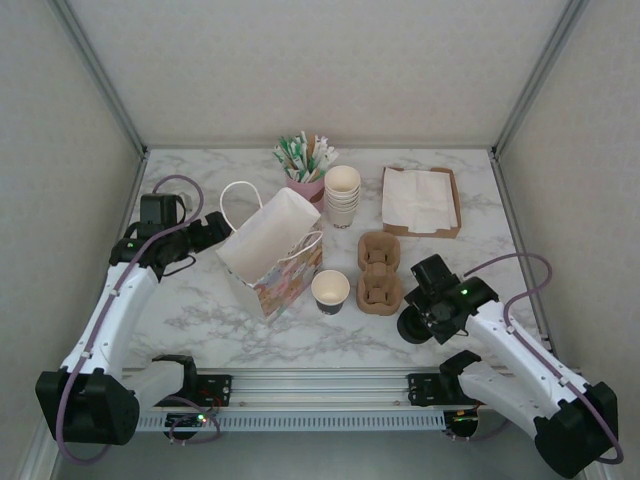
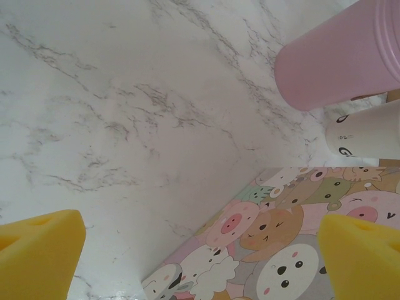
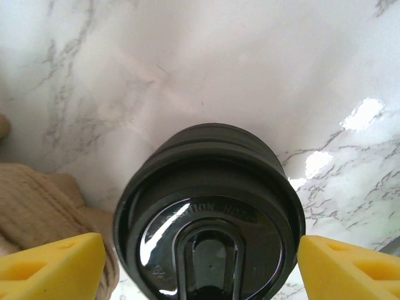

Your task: Pack the takeout coffee

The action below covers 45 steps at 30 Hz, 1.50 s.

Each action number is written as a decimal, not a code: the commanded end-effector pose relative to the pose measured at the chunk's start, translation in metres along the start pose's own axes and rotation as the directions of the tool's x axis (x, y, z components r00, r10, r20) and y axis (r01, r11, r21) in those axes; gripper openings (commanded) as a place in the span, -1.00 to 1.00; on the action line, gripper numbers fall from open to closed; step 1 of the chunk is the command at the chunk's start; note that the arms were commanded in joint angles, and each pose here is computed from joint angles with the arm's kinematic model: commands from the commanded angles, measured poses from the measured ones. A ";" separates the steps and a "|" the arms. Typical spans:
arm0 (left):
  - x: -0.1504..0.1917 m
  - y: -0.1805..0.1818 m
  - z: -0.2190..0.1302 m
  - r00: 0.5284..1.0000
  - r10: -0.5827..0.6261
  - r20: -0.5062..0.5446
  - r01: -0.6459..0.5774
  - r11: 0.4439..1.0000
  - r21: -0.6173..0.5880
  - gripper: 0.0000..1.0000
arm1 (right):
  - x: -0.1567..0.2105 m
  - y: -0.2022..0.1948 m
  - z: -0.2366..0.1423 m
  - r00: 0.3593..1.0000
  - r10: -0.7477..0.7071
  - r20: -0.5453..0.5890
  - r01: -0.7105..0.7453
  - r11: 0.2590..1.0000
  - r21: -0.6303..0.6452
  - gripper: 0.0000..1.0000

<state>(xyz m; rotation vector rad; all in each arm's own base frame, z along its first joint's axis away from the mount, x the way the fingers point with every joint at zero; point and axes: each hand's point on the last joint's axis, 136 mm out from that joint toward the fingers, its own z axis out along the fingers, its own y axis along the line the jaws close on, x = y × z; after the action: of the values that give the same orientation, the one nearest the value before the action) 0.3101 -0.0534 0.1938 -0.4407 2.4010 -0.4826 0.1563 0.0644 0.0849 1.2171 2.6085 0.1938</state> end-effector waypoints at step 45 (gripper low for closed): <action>0.005 0.000 0.001 0.999 0.029 -0.028 -0.029 0.999 -0.023 0.91 | 0.008 -0.010 0.013 0.999 -0.022 -0.034 0.023 0.999 0.032 0.40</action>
<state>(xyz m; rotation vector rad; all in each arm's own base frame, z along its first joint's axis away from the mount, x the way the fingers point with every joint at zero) 0.3069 -0.0562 0.1882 -0.4318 2.4308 -0.4753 0.1506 0.0715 0.0628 1.2130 2.6706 0.2108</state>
